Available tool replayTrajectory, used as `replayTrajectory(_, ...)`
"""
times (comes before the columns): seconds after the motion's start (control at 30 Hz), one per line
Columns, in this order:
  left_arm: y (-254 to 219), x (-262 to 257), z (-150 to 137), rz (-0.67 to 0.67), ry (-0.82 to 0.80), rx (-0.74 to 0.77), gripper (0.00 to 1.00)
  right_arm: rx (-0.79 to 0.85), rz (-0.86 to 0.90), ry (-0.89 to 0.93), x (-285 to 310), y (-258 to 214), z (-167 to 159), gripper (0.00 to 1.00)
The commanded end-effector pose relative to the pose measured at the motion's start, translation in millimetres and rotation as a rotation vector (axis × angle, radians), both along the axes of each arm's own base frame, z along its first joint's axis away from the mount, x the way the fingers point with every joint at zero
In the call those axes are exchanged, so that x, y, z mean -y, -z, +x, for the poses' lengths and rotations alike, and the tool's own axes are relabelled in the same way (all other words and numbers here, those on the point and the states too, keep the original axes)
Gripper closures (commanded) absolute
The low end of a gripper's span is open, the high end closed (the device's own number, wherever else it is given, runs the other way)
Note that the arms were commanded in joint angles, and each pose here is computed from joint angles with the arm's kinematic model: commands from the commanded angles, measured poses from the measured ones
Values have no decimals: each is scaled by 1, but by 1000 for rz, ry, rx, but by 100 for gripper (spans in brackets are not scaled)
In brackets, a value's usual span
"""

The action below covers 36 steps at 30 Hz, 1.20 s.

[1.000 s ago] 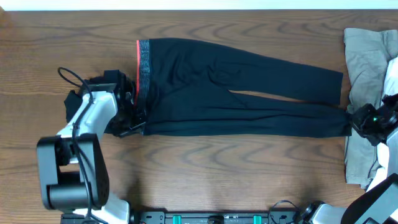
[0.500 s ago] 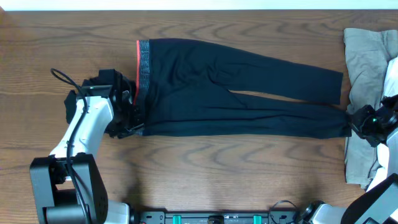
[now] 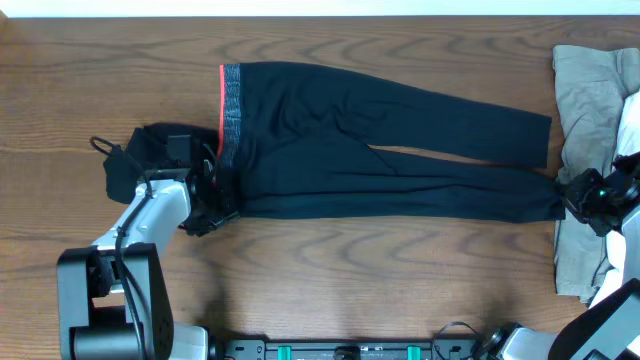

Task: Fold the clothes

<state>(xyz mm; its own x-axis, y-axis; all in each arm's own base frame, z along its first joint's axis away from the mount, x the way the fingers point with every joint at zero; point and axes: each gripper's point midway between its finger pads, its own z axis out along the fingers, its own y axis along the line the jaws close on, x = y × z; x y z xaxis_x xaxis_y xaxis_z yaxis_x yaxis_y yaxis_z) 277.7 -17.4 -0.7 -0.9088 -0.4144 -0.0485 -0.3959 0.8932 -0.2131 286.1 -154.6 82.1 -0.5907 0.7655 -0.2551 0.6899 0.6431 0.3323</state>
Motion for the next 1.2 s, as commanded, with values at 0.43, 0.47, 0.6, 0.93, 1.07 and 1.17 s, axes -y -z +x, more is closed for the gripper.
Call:
replayTrajectory(0.43,2,-8,4,16,-209,3,61,5,-6,21,4,-3,0,99)
replayTrajectory(0.47,-1,-8,6,16,-221,13,62,6,-6,21,4,-3,0,99)
replayTrajectory(0.6,-11,-16,12,54,-251,61,61,6,-6,21,4,-3,0,99)
replayTrajectory(0.93,7,-26,6,117,-250,14,71,8,-8,21,4,-3,0,99)
replayTrajectory(1.07,9,-26,5,117,-242,6,94,7,-7,21,4,-3,0,99)
replayTrajectory(1.17,3,-25,2,116,-234,4,94,5,-10,22,5,-3,0,99)
